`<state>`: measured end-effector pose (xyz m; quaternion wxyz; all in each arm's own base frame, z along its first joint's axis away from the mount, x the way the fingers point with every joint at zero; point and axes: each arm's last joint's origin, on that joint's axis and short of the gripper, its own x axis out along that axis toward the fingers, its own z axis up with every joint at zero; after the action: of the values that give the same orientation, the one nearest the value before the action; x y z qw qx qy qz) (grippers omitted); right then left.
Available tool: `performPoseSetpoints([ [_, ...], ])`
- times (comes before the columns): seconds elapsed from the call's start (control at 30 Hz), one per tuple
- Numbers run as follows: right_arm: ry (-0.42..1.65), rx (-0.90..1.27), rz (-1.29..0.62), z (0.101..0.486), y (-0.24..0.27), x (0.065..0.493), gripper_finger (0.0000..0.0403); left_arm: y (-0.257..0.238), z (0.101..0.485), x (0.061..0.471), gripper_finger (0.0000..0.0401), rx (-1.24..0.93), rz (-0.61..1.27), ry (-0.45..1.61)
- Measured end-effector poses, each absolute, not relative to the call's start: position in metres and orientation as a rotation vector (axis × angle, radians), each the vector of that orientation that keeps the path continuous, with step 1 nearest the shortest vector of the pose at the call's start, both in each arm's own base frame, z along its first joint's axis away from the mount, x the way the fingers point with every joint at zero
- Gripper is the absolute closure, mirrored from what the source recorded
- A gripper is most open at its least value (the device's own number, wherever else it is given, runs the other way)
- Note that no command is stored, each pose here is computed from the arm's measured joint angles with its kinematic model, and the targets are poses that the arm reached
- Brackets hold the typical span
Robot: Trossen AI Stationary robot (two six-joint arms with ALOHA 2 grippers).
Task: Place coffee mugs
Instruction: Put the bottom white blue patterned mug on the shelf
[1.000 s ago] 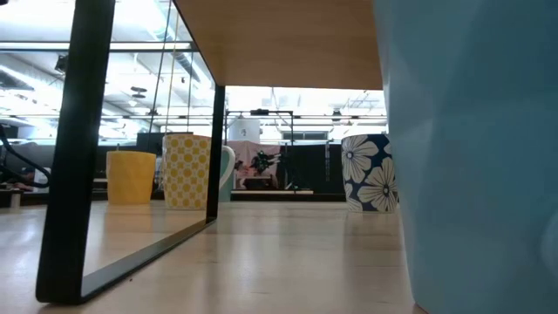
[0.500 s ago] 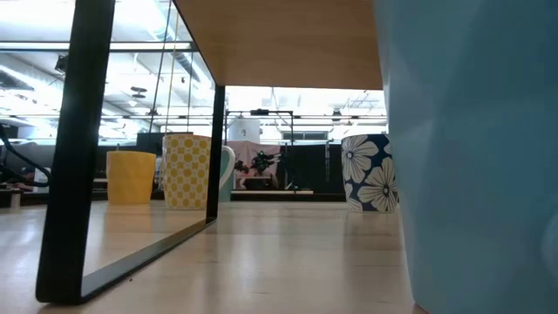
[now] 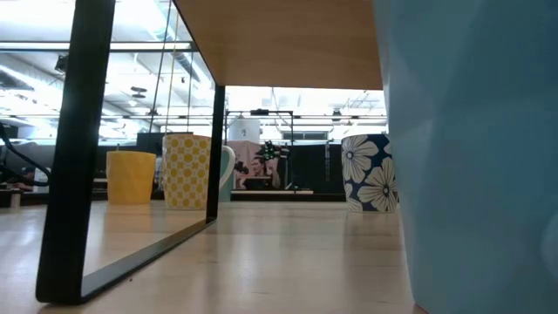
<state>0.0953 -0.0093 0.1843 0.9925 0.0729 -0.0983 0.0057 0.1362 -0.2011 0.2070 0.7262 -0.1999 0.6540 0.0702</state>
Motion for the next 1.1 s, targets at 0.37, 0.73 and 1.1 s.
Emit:
performPoseSetpoints([
  [0.37, -0.196, 0.146, 0.011, 0.184, -0.009, 0.095, 0.0282, -0.202, 0.207, 0.136, 0.0328, -0.547, 0.215, 1.481],
  [0.73, -0.197, 0.146, 0.011, 0.184, -0.009, 0.095, 0.0282, -0.194, 0.208, 0.151, 0.0374, -0.678, 0.276, 1.496],
  [1.1, -0.197, 0.146, 0.011, 0.184, -0.009, 0.095, 0.0282, -0.195, 0.234, 0.172, 0.0373, -0.695, 0.098, 1.501],
])
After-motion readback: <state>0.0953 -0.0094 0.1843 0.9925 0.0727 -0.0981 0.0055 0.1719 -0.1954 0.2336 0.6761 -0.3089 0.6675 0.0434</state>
